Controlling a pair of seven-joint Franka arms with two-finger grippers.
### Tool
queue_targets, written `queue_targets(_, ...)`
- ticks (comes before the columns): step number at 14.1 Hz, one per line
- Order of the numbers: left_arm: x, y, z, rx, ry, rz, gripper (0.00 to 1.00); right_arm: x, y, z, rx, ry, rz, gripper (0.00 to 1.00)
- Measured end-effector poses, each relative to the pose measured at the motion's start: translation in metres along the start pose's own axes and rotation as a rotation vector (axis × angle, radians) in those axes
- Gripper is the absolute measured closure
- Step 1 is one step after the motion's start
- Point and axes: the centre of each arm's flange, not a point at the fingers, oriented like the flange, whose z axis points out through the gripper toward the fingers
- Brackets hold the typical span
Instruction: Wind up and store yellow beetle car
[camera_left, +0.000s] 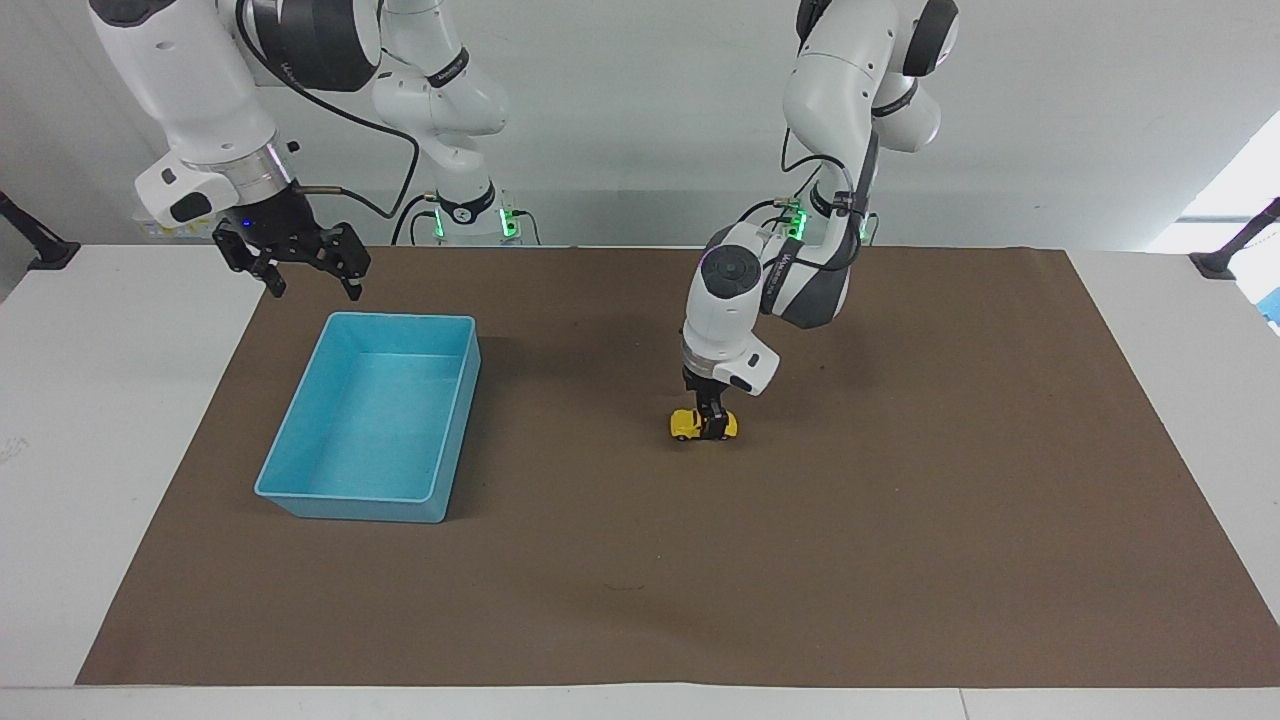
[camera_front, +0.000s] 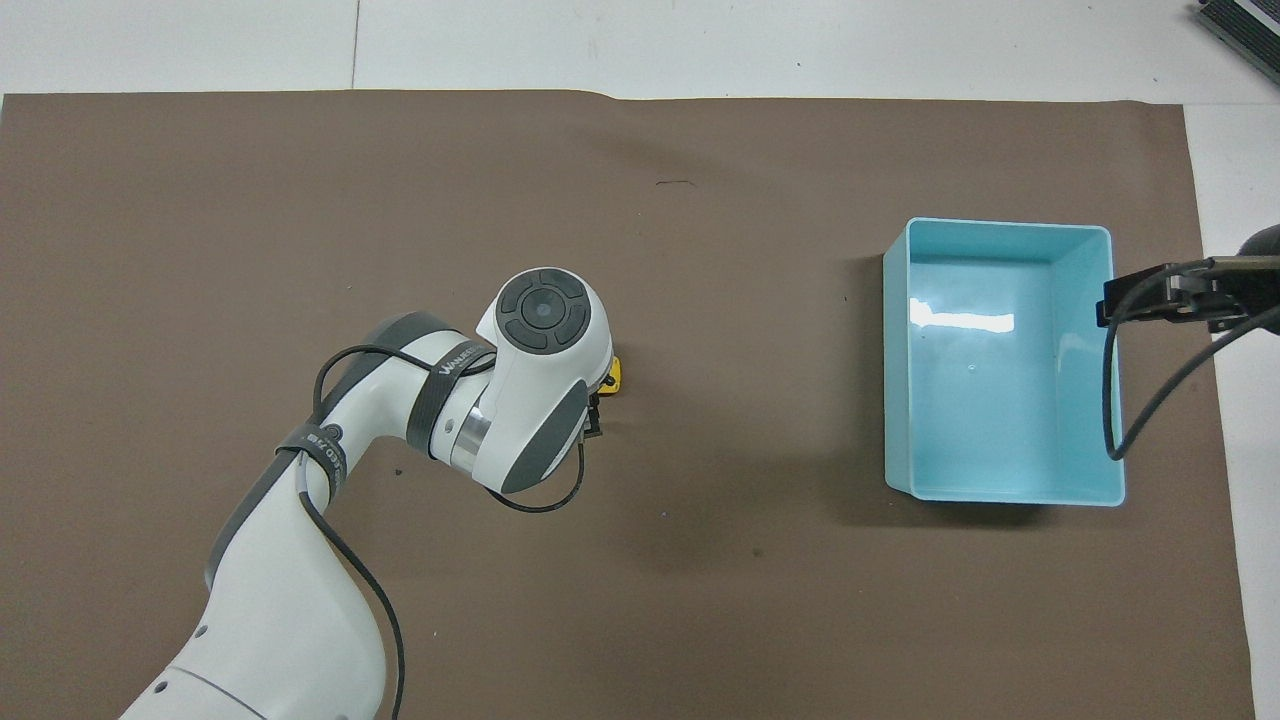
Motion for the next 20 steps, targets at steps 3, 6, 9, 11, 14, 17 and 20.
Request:
queue_targets(3,-0.001,0.002,-0.005,-0.018,-0.01,0.003,0.57,0.0,0.0,0.0,0.0,0.0,0.0,0.0)
queue_targets(6,-0.001,0.001,-0.004,-0.018,-0.008,0.012,0.58,0.0,0.0,0.0,0.0,0.0,0.0,0.0)
queue_targets(9,0.0,0.001,-0.004,-0.019,-0.009,0.027,0.58,0.0,0.0,0.0,0.0,0.0,0.0,0.0)
queue_targets(11,0.0,0.0,-0.004,-0.02,-0.01,0.037,0.58,0.0,0.0,0.0,0.0,0.0,0.0,0.0)
queue_targets(14,0.003,0.0,-0.004,-0.021,-0.008,0.058,0.58,0.0,0.0,0.0,0.0,0.0,0.0,0.0)
queue_targets(17,0.009,0.001,-0.004,-0.02,-0.003,0.074,0.59,0.0,0.0,0.0,0.0,0.0,0.0,0.0)
queue_targets(20,0.029,0.006,-0.005,-0.012,0.006,0.087,0.59,0.0,0.0,0.0,0.0,0.0,0.0,0.0)
